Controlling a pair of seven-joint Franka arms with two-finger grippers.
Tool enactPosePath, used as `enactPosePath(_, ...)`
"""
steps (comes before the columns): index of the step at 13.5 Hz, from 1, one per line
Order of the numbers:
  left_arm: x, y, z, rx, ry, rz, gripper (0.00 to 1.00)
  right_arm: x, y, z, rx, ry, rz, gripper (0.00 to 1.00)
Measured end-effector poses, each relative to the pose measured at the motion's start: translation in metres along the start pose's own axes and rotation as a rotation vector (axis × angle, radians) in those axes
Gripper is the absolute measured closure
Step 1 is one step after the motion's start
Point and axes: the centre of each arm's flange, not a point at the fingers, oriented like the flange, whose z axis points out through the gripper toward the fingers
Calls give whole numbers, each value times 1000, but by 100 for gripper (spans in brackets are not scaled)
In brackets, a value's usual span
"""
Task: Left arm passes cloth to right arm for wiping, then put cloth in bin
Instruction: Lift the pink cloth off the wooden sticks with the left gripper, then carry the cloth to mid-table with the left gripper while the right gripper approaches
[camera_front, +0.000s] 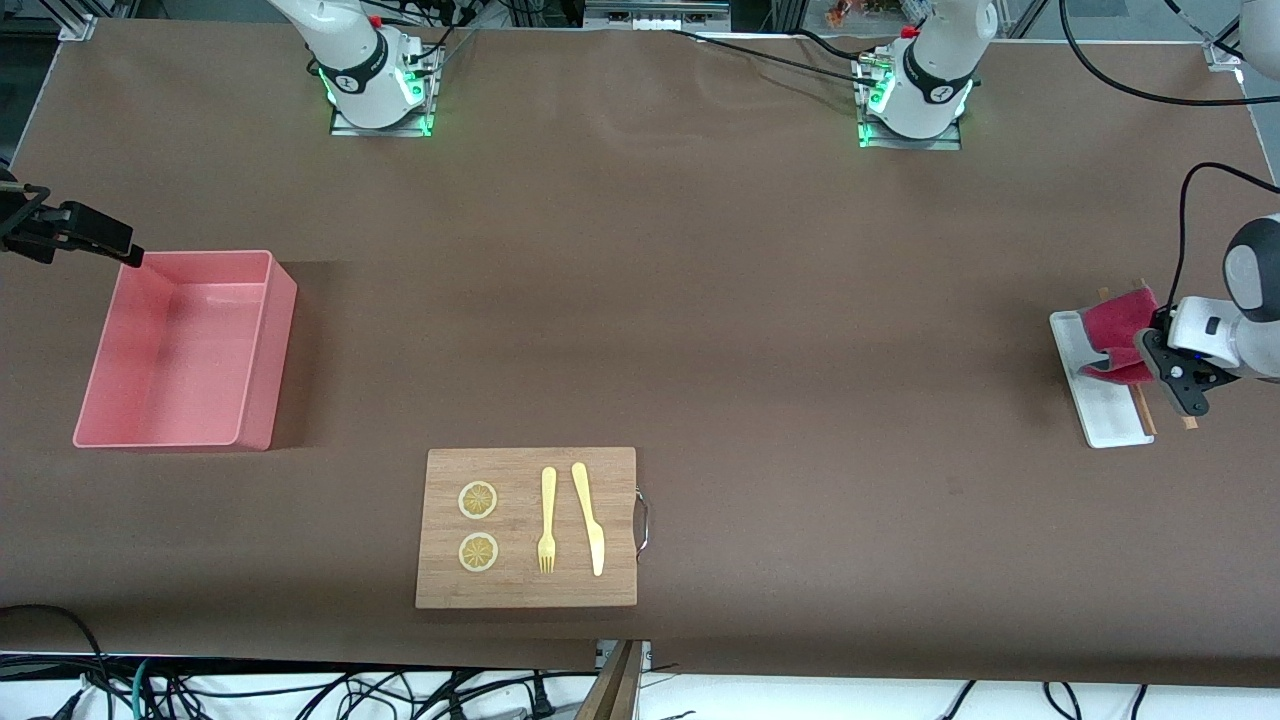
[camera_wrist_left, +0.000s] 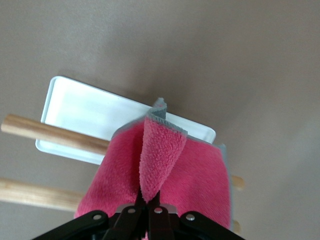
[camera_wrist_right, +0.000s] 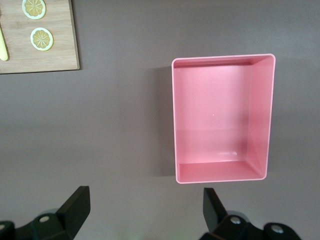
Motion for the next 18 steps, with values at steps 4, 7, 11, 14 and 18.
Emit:
enactPosePath(4,-18,10,-58,-34,-19,-28,98,9,0,14,0,-14,0,0)
enactPosePath(7,-3,32,-123,-11,-13,1,98,15,-6,23,0,-26,-11,0)
enactPosePath(11,79,81,-219,54,30,25,98,20,-24,32,-2,-43,-40,0)
enactPosePath(14,162,127,-241,-41,209,-65,98,27,-22,45,-2,-61,-38,0)
enactPosePath(18,279,183,-236,-317,375,-314,98,39,-64,64,4,-58,38,0)
